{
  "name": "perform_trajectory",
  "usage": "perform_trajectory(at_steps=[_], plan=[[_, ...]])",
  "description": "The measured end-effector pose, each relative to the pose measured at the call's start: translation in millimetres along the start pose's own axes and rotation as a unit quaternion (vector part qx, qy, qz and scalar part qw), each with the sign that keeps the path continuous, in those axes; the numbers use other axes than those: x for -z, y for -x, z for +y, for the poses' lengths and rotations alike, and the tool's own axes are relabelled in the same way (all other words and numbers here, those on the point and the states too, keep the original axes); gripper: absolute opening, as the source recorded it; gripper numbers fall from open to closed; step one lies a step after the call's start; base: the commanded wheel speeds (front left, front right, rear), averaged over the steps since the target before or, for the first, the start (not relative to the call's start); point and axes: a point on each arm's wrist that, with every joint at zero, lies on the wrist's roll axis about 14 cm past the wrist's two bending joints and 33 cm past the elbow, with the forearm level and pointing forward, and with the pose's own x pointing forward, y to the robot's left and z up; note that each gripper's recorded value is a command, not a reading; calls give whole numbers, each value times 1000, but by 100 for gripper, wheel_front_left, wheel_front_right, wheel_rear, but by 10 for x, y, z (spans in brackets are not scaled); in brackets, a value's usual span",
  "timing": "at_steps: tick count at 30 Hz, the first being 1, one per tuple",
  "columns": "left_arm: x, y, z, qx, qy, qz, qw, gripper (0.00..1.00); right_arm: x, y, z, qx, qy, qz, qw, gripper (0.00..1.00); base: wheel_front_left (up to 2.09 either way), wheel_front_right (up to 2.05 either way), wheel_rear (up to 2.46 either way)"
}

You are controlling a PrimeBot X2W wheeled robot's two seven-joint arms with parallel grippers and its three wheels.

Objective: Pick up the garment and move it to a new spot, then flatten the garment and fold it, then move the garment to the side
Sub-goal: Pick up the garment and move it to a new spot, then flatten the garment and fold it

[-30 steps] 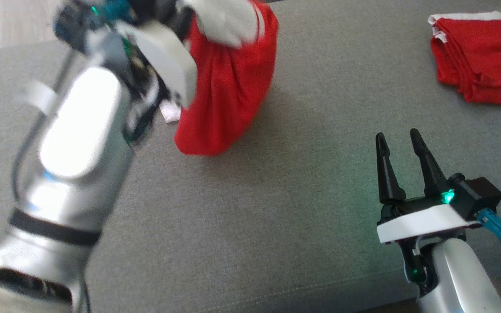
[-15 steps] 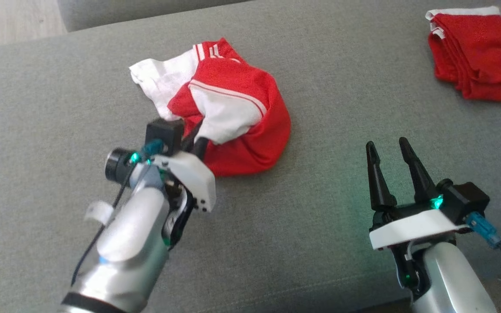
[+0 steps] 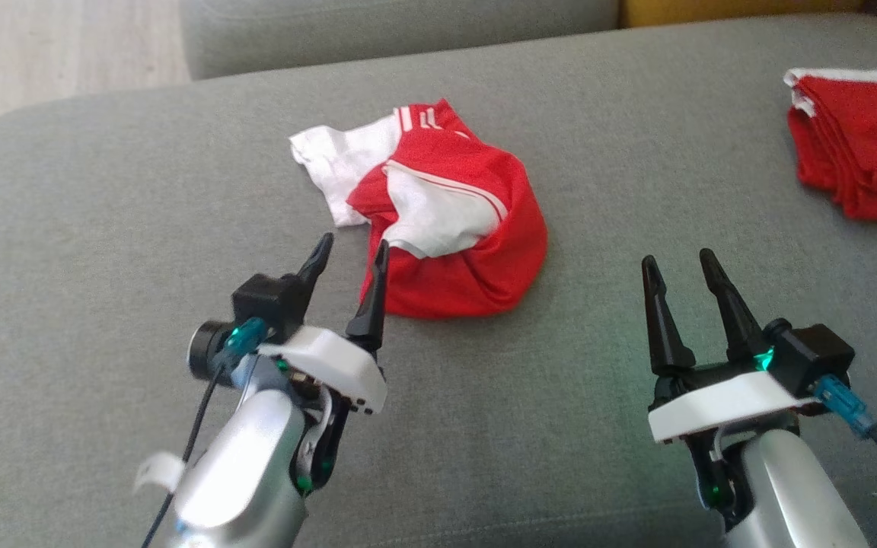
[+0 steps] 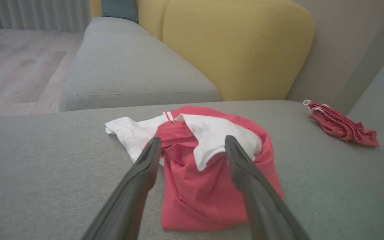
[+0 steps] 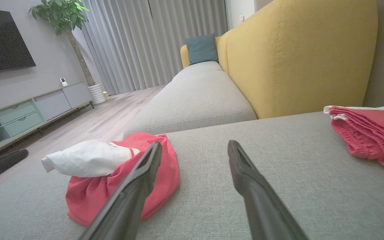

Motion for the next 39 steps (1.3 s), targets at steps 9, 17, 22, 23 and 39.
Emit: perform_trajectory(at_steps=[9,17,22,23,39], plan=[[-153,571,237,-79,34,-41,995,100,2,101,116,-14,-4,3,1000,100,0,0,0],[-235,1043,536,-155,30,-64,985,100,63,197,192,-23,-6,11,1000,100,0,0,0],[-247,1256,649,-187,22,-70,980,100,121,263,238,-28,-7,19,999,100,0,0,0],[-245,1288,663,-191,22,-70,979,100,122,271,242,-29,-7,19,999,100,0,0,0],[-215,1428,725,-206,12,-68,976,100,114,294,262,-32,-7,18,999,100,0,0,0]])
